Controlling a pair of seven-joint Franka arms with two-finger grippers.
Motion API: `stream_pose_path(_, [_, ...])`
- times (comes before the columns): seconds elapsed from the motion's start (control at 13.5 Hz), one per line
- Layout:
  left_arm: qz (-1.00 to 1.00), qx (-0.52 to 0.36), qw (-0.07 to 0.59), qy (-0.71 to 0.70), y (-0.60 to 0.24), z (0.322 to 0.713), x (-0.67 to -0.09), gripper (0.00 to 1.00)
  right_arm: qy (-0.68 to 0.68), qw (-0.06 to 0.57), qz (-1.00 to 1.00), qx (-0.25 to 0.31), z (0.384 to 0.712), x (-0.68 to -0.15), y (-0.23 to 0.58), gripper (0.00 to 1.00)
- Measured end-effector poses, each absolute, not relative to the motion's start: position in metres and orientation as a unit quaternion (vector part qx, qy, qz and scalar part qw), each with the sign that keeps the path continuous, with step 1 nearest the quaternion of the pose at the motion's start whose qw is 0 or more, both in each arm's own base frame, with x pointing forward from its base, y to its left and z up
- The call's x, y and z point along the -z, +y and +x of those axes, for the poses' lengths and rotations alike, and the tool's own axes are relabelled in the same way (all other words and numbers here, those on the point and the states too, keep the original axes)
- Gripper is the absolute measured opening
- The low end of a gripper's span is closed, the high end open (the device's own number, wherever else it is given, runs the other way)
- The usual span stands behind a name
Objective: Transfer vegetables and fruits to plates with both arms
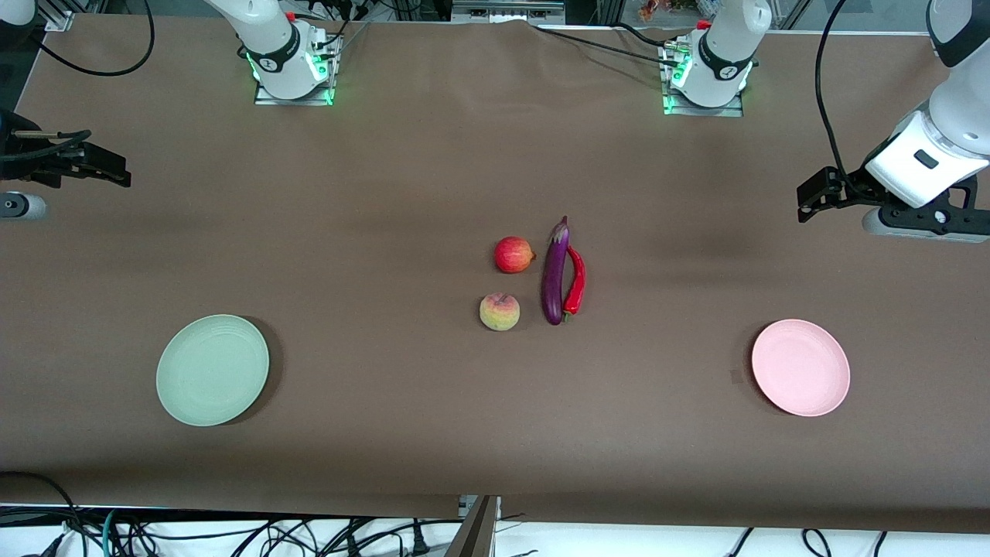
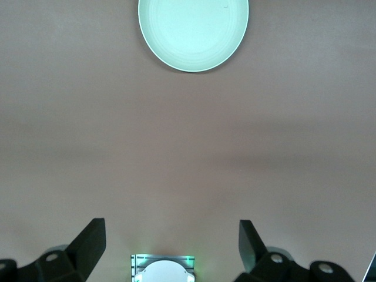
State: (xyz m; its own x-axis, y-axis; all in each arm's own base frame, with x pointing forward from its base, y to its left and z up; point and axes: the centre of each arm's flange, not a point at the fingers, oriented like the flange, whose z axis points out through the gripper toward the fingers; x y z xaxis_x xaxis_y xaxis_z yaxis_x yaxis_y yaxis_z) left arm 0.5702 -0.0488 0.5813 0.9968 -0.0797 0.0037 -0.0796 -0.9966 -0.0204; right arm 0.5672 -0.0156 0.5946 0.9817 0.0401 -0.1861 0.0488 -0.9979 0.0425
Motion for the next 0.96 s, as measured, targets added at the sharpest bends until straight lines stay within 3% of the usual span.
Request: stream_pose_path(0.96, [-0.999, -0.031, 0.012, 0.041, -0.049, 0.566, -0.570, 1.00, 0.022, 0.024, 0.995, 0.094, 0.568, -0.593, -0.016, 1.00])
